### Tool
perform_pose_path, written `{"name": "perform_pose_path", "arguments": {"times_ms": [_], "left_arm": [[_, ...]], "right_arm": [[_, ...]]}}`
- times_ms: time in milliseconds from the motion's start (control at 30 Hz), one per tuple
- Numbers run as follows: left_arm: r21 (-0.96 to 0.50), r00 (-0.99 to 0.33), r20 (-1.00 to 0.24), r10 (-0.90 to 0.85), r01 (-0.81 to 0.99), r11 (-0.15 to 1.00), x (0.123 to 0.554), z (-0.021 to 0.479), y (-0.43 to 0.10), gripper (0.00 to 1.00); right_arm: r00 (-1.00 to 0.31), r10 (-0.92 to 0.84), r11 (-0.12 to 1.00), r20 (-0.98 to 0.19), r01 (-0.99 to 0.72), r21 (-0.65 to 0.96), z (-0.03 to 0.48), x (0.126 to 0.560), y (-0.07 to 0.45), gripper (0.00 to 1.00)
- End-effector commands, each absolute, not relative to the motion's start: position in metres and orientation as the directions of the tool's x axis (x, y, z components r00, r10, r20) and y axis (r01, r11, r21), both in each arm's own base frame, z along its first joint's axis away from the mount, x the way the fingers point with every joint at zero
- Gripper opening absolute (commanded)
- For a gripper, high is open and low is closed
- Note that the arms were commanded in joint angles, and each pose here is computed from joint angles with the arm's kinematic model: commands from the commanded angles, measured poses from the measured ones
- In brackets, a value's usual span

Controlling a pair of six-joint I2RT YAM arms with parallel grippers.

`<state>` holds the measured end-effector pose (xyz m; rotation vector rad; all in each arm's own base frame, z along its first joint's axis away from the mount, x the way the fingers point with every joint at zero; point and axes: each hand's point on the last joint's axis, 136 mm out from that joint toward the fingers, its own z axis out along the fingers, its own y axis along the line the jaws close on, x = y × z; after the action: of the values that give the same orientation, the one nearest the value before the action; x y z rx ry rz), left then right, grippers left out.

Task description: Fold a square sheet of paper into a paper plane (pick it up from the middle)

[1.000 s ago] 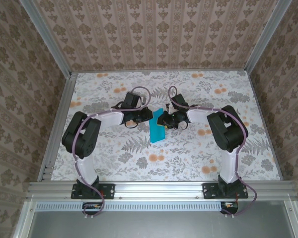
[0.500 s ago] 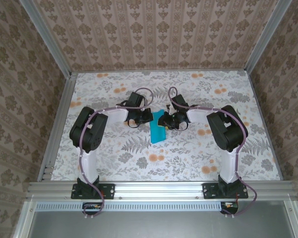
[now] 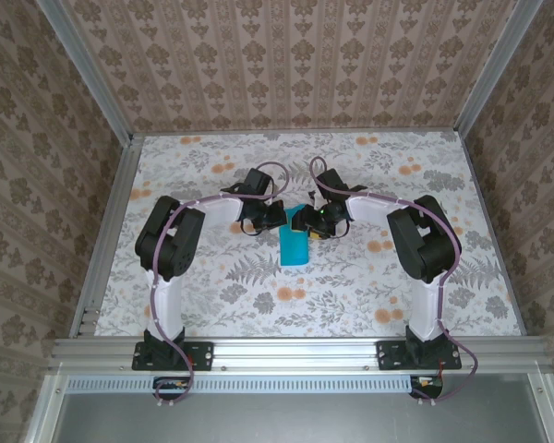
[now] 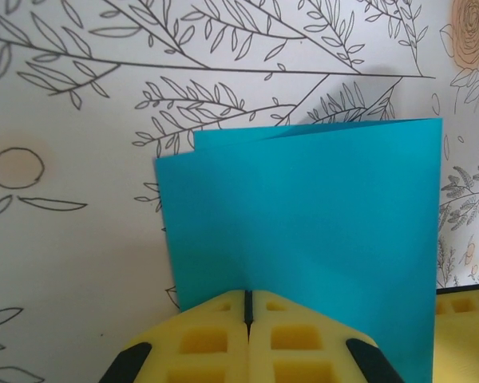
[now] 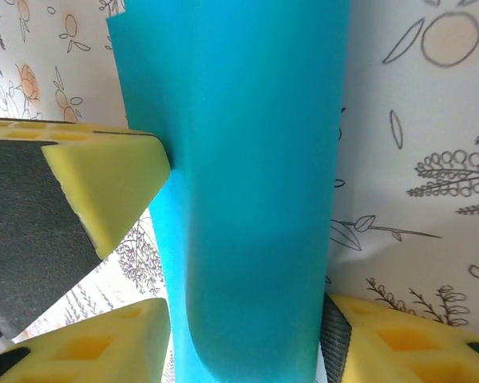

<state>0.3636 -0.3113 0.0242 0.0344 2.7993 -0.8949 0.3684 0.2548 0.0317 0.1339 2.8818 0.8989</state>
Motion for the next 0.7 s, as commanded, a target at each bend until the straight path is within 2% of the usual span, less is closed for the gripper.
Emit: {"name": "perform_pose_path", "arguments": {"times_ms": [0, 300, 467, 667], "left_arm": [[-0.548, -0.987, -0.162, 0.000, 0.090, 0.831, 0.356, 0.012, -0.312, 0.03], [-0.558, -0.983, -0.184, 0.019, 0.120, 0.821, 0.362, 0.024, -0.319, 0.05], [-0.569, -0.979, -0.202, 0.012, 0.128, 0.812, 0.369, 0.036, -0.322, 0.08], [-0.585, -0.963, -0.263, -0.064, 0.106, 0.804, 0.386, 0.066, -0.316, 0.25]], "right_arm": [[-0.993, 0.060, 0.856, -0.100, -0.001, 0.517, 0.038, 0.365, 0.246, 0.55], [-0.998, 0.015, 0.865, -0.065, -0.019, 0.501, 0.021, 0.362, 0.247, 0.50], [-0.998, 0.033, 0.876, -0.053, 0.004, 0.482, 0.012, 0.361, 0.243, 0.38], [-0.996, 0.082, 0.886, -0.046, 0.052, 0.461, 0.005, 0.362, 0.236, 0.35]]}}
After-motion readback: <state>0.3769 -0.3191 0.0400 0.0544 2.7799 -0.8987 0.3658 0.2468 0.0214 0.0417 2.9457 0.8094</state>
